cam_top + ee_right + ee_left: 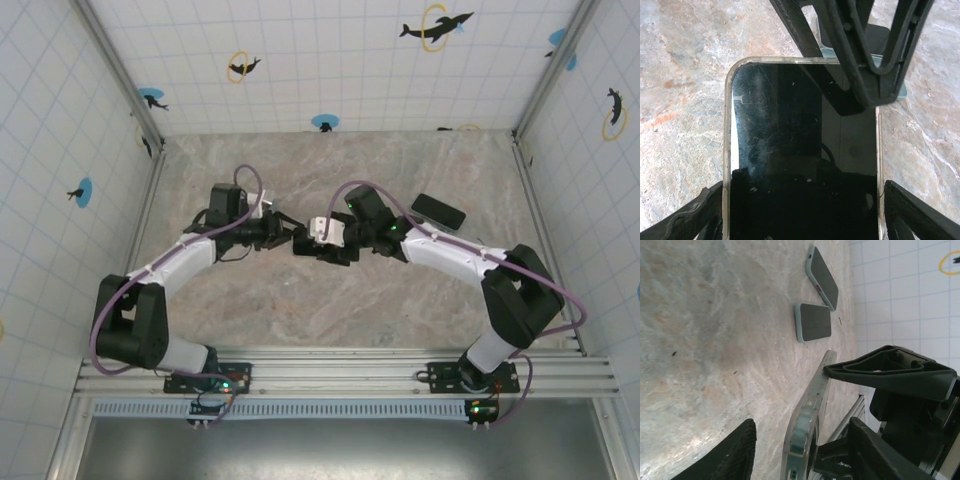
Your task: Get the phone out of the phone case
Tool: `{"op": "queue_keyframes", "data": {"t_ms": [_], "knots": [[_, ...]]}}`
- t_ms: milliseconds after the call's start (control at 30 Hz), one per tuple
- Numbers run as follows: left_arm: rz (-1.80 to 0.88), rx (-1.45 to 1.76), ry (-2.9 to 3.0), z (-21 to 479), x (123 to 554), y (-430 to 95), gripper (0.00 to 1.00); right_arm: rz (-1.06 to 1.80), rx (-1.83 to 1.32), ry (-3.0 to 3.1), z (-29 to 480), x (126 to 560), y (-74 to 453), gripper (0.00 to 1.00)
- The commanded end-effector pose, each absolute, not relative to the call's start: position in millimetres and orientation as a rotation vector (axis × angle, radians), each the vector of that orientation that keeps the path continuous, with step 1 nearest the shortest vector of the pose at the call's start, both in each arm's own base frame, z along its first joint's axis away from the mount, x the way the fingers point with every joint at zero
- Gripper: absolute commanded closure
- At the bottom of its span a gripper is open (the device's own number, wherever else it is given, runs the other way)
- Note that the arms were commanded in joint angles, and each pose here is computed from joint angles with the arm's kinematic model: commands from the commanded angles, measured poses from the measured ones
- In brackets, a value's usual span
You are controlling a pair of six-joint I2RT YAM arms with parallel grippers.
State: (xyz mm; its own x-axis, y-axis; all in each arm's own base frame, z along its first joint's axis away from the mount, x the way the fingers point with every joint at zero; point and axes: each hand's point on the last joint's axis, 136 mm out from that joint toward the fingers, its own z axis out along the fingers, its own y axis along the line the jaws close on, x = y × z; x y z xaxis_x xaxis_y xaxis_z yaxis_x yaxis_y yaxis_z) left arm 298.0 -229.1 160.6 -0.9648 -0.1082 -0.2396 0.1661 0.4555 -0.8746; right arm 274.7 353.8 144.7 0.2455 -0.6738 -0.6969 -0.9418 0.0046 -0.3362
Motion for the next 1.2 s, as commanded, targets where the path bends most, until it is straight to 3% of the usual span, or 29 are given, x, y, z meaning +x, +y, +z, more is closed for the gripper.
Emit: {"op": "queue_keyframes", "data": {"t_ms": [0, 300, 400, 467, 667, 733, 933, 1167], "knots": [[-1.574, 0.141, 2.396, 177, 300, -243, 0.64, 0.45, -1.662, 1.412, 180, 278, 357, 0.49], [-1.608, 0.182, 2.381, 181, 299, -250, 0.91, 0.506, -1.63, 1.405, 190, 279, 355, 0.49], [-1.621, 0.162, 2.376, 182, 302, -251, 0.95, 0.509, -1.629, 1.403, 189, 279, 354, 0.48], [-1.625, 0.143, 2.362, 186, 306, -251, 0.96, 0.503, -1.62, 1.402, 189, 279, 353, 0.42], [-1.602, 0.067, 2.266, 210, 328, -252, 0.98, 0.431, -1.518, 1.428, 192, 288, 341, 0.1], [-1.582, 0.013, 2.219, 221, 339, -250, 1.0, 0.45, -1.441, 1.437, 199, 291, 335, 0.06], [-1.57, -0.161, 2.022, 259, 365, -242, 1.0, 0.629, -1.045, 1.543, 235, 301, 310, 0.05], [-1.518, -0.302, 1.864, 285, 370, -246, 1.0, 1.199, -0.251, 1.604, 282, 306, 267, 0.07]]}}
